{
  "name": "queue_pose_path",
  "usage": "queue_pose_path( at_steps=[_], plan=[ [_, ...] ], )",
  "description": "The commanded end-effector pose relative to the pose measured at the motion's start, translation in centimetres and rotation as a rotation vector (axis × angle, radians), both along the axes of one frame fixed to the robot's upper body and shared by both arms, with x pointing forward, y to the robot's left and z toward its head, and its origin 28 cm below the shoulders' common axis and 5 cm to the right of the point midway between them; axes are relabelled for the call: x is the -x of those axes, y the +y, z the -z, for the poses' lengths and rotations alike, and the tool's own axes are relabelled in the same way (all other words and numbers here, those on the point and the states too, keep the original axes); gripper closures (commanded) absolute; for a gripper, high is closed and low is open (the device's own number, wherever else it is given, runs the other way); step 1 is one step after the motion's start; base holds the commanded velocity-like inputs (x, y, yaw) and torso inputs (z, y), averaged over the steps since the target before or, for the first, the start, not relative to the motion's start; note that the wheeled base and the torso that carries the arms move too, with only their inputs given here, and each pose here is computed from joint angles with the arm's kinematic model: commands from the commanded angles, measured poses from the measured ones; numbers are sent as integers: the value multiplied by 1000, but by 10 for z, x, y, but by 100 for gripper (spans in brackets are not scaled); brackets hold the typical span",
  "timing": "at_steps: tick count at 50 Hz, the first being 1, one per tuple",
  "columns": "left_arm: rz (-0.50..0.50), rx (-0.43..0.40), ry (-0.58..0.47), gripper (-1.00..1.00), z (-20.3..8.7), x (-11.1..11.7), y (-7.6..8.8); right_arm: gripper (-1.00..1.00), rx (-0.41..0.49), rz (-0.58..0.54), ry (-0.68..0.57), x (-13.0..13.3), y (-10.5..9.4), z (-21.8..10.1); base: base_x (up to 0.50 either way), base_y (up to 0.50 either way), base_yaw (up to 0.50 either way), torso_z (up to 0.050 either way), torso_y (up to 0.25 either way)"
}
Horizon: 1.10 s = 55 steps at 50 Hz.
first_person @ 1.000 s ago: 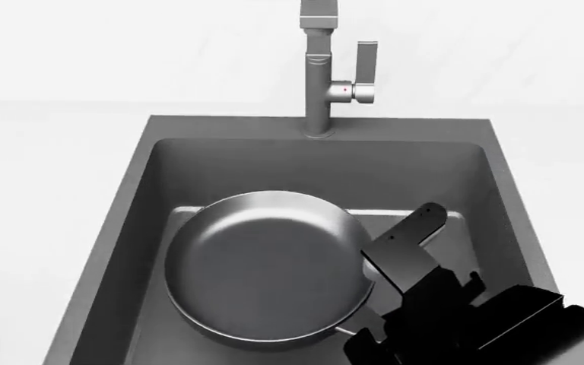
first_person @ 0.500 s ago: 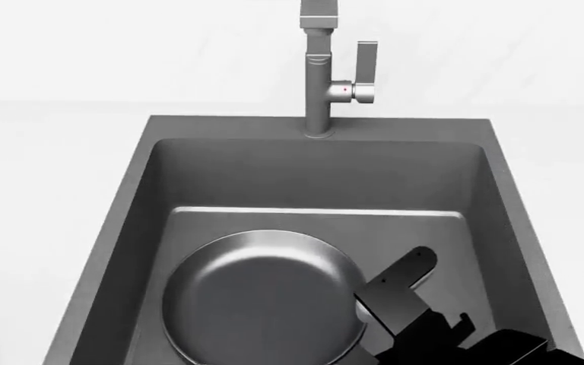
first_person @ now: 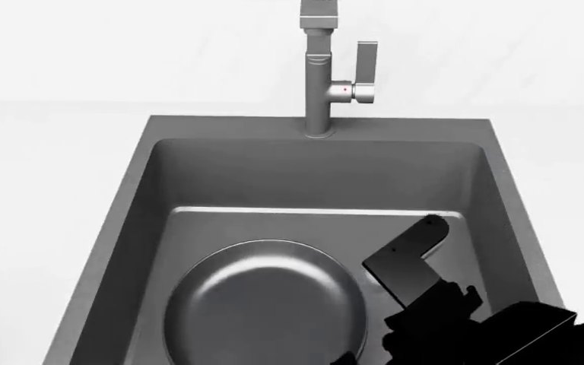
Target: Pick the pan and sponge and place them into the sink. Then turn on the water.
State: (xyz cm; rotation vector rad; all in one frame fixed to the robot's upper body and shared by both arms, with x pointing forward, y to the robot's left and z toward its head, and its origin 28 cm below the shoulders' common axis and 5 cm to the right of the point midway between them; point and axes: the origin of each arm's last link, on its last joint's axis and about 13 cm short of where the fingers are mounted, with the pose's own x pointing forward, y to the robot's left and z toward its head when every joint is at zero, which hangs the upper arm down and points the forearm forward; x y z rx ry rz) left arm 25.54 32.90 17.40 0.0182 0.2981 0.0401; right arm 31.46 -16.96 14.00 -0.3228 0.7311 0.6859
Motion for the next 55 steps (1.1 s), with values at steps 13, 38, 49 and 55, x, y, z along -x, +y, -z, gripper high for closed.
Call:
queue_pose_path(
  at_steps=[13,38,49,55],
  plan=[
    [25,15,-29,-100,-2,-3,-7,-100,-25,26,-176,14,-8,-74,0,0,0,0,0],
    [-14,8,21,-100,-15,20,-13,-100,-154,317,-599,60,-25,-109,0,0,0,0,0],
    [-30,5,105,-100,-23,50,-25,-100,-116,349,-632,55,-27,-116,0,0,0,0,0],
    [-92,6,191,-100,-6,66,-26,-100,-111,341,-624,48,-28,-107,0,0,0,0,0]
  ],
)
